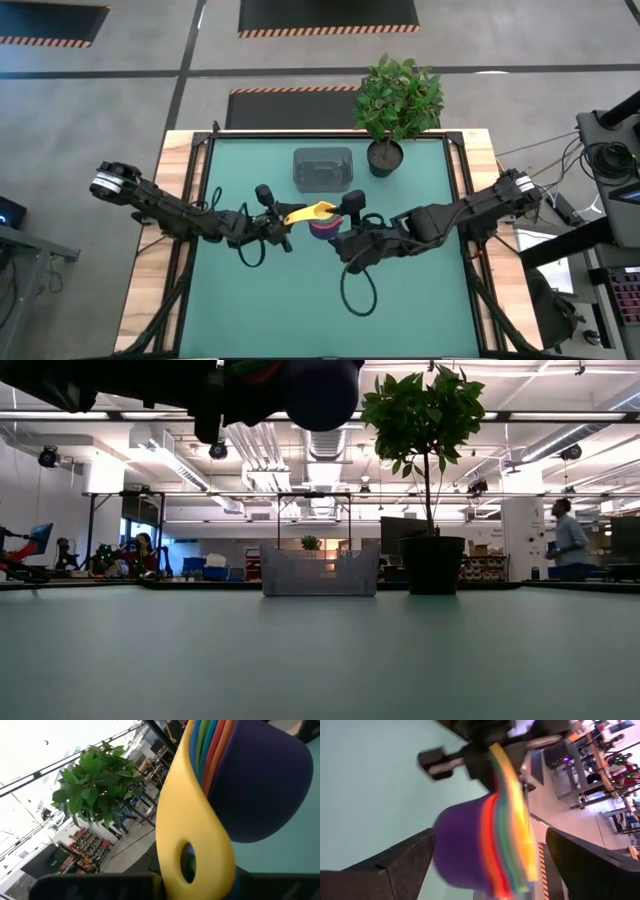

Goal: Nest measuring cups in basket
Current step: Put the measuring cup into the bin

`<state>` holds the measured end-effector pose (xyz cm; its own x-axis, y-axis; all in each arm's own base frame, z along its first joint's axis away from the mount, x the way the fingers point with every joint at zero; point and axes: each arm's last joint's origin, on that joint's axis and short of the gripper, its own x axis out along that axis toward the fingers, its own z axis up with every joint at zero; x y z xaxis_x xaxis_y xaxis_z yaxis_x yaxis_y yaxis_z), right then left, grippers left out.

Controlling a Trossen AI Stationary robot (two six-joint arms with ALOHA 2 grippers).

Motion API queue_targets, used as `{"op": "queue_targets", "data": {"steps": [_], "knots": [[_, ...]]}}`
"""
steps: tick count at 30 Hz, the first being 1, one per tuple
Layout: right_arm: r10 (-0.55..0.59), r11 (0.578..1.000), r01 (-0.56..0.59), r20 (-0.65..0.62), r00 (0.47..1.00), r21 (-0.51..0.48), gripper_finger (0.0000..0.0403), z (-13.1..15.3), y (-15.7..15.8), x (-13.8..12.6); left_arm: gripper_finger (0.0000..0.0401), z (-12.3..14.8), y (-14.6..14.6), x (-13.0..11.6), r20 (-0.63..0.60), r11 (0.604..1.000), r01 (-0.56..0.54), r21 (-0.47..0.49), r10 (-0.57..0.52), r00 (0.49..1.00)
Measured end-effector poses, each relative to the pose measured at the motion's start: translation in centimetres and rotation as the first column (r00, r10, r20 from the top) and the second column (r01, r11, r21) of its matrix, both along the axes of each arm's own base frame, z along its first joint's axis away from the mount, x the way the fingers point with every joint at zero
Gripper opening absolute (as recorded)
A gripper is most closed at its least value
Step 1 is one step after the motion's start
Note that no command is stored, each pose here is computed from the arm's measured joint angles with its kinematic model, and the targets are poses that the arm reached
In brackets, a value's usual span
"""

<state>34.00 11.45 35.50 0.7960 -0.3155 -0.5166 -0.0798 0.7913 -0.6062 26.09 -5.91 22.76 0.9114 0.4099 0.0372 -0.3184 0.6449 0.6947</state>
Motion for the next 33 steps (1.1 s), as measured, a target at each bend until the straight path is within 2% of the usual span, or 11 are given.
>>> {"op": "queue_targets", "data": {"steps": [8, 12, 15, 19, 25, 30, 33], "knots": [[-0.029, 0.999, 0.029, -0.027, 0.999, -0.026, 0.037, -0.4, 0.2, 0.7, 0.002, 0.0, 0.0, 0.0, 0.0, 1.0, -0.008, 0.001, 0.008, 1.0], [-0.05, 0.999, 0.05, -0.026, 0.998, -0.005, 0.037, -0.2, 0.0, 0.5, 0.002, 0.0, 0.0, 0.0, 0.0, 1.0, -0.005, 0.002, 0.005, 1.0], [-0.042, 0.998, 0.043, -0.029, 0.999, 0.044, 0.037, -0.2, -0.3, 0.5, 0.002, 0.0, -0.1, 0.0, -0.001, 1.0, 0.03, 0.006, -0.03, 1.0], [-0.005, 0.988, 0.013, -0.053, 0.999, 0.157, 0.0369, -0.5, -0.9, 0.9, 0.002, 0.0, -0.3, 0.1, -0.003, 0.996, 0.083, 0.015, -0.083, 0.997], [0.084, 0.938, -0.05, -0.086, 0.993, 0.343, 0.0368, -0.7, -1.7, 1.3, 0.002, 0.0, -0.7, 0.0, -0.021, 0.994, 0.101, 0.052, -0.1, 0.995], [0.091, 0.924, -0.05, -0.092, 0.992, 0.379, 0.0364, -0.7, -2.1, 1.4, 0.002, 0.0, -0.9, -0.1, -0.025, 0.992, 0.111, 0.061, -0.11, 0.994], [0.097, 0.926, -0.051, -0.105, 0.99, 0.373, 0.0342, -0.9, -2.1, 1.4, 0.002, 0.0, -1.0, -0.1, -0.027, 0.991, 0.12, 0.062, -0.118, 0.993]]}}
